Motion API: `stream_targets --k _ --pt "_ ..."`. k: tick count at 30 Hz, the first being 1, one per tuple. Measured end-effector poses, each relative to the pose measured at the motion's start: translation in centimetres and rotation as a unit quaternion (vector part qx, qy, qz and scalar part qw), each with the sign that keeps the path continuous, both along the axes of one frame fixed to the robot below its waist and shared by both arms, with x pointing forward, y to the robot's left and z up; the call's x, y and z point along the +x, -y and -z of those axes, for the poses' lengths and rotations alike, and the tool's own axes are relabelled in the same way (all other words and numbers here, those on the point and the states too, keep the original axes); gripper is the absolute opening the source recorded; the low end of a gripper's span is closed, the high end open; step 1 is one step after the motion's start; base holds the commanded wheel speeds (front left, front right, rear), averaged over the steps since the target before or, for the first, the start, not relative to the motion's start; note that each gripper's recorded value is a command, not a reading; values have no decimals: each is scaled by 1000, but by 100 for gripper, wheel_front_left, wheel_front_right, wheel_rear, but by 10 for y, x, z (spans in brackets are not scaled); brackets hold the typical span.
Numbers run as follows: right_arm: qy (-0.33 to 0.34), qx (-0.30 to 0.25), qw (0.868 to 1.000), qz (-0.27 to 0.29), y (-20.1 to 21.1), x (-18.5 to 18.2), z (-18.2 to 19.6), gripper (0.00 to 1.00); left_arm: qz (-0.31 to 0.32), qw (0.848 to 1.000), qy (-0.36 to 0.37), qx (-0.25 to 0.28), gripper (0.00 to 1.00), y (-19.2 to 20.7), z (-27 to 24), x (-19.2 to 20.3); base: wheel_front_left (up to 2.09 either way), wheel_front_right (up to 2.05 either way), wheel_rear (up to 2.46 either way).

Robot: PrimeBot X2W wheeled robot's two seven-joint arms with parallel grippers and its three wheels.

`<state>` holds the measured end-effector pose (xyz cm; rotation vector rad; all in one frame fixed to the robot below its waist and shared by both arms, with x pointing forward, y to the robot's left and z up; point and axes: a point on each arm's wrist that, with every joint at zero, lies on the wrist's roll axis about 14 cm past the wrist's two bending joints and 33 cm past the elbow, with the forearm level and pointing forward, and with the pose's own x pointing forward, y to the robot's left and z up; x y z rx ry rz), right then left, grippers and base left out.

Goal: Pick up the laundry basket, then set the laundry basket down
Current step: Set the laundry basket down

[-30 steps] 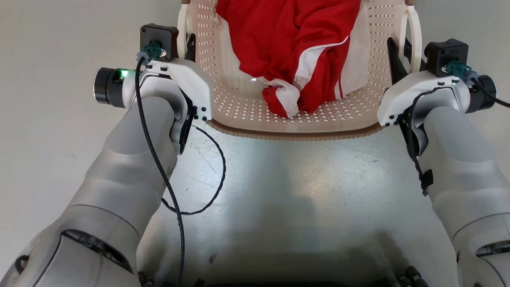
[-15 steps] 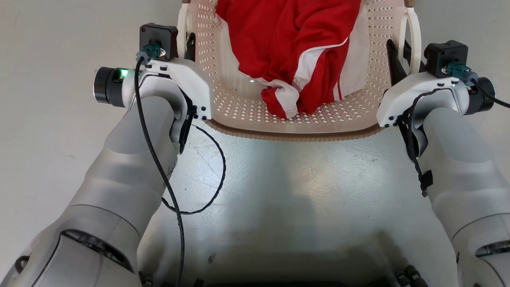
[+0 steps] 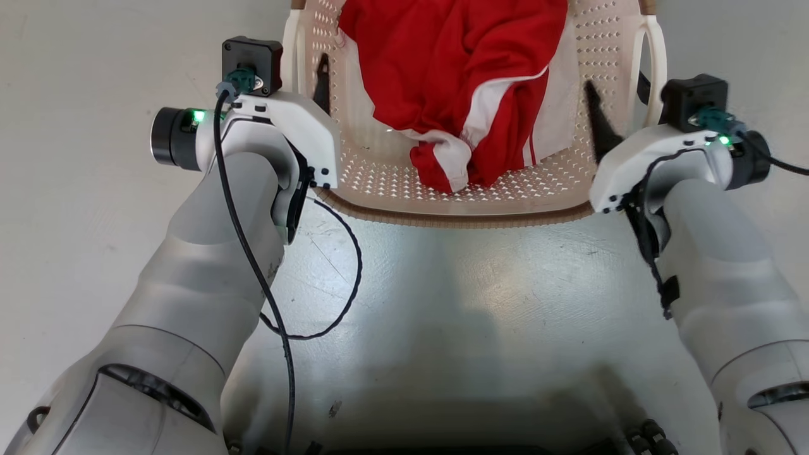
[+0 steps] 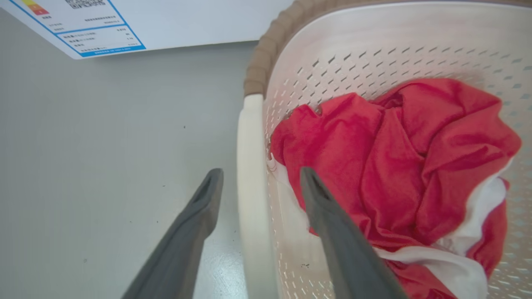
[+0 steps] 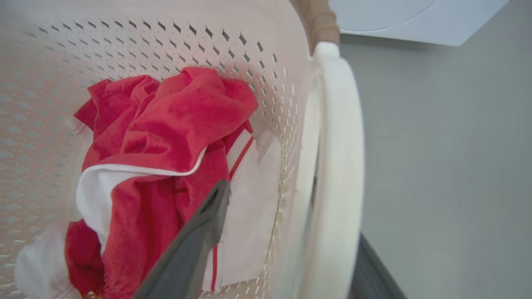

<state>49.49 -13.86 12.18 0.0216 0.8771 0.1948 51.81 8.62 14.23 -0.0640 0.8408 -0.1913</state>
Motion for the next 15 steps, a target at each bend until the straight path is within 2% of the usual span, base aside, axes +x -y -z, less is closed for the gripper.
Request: stream_targets --k 15 --pt "28 -6 999 17 10 14 -22 100 -8 1000 16 4 100 1 -17 8 0 0 0"
